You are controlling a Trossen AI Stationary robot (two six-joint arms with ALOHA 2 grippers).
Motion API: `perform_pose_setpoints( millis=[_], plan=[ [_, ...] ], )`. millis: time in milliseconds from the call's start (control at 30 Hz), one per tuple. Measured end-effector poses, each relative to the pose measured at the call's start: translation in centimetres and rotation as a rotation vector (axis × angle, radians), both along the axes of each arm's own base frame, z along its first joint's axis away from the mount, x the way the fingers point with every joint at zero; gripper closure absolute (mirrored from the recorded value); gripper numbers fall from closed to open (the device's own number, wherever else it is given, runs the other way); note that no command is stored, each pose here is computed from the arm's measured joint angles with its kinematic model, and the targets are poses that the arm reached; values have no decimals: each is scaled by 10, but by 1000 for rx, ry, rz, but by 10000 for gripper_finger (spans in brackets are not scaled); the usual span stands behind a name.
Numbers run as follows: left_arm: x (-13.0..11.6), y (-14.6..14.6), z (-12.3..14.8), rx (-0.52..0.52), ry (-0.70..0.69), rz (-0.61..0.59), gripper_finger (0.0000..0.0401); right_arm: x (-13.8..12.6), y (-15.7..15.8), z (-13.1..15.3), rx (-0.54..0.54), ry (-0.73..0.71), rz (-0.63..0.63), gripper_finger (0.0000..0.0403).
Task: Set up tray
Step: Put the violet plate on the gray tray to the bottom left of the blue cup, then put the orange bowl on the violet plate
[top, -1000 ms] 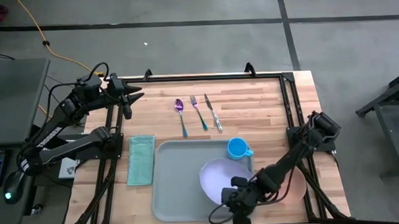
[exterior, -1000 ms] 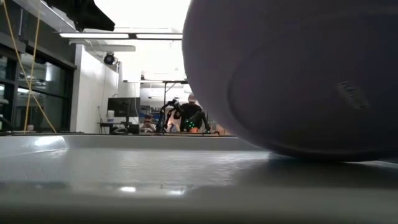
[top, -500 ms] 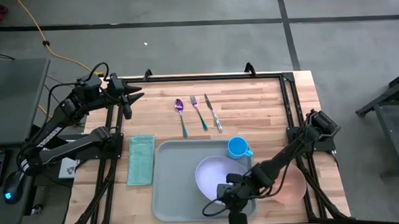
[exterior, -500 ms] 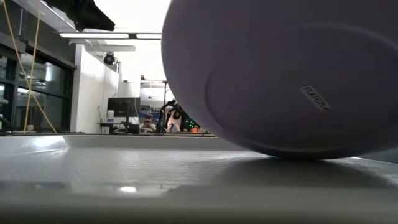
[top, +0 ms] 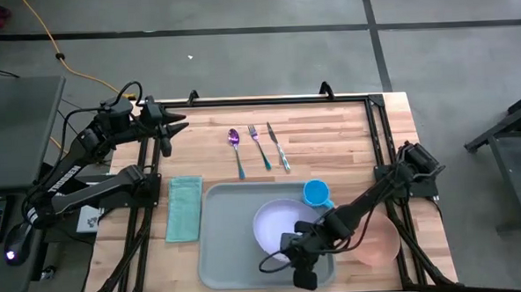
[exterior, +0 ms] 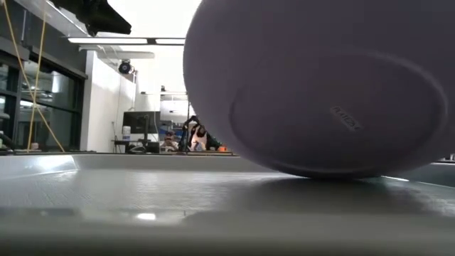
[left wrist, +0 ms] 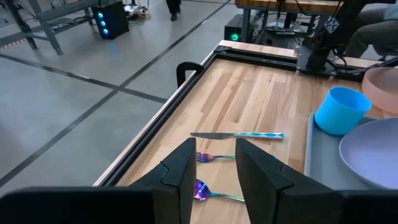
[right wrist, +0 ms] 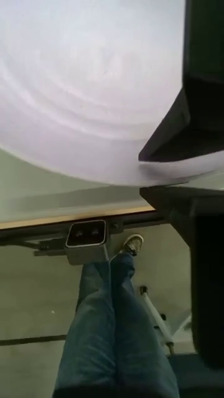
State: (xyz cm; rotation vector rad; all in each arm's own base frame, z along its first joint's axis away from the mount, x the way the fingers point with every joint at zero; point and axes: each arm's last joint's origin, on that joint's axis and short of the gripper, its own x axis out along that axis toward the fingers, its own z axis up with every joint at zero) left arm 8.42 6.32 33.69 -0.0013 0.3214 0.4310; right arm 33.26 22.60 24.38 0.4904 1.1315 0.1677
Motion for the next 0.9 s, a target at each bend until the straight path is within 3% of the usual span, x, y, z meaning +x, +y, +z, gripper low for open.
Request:
perform_pose_setpoints(
  millis=[267,567,900],
  plan=[
    [0,0,0,1,1,-1,257,0,0,0,31,24,19,307],
    [0,0,0,1,1,-1,257,-4,-1,-2,35,80,0,304],
    [0,0,0,5,7,-4,257,-29,1,-8,-66,275,-179,304]
  ],
)
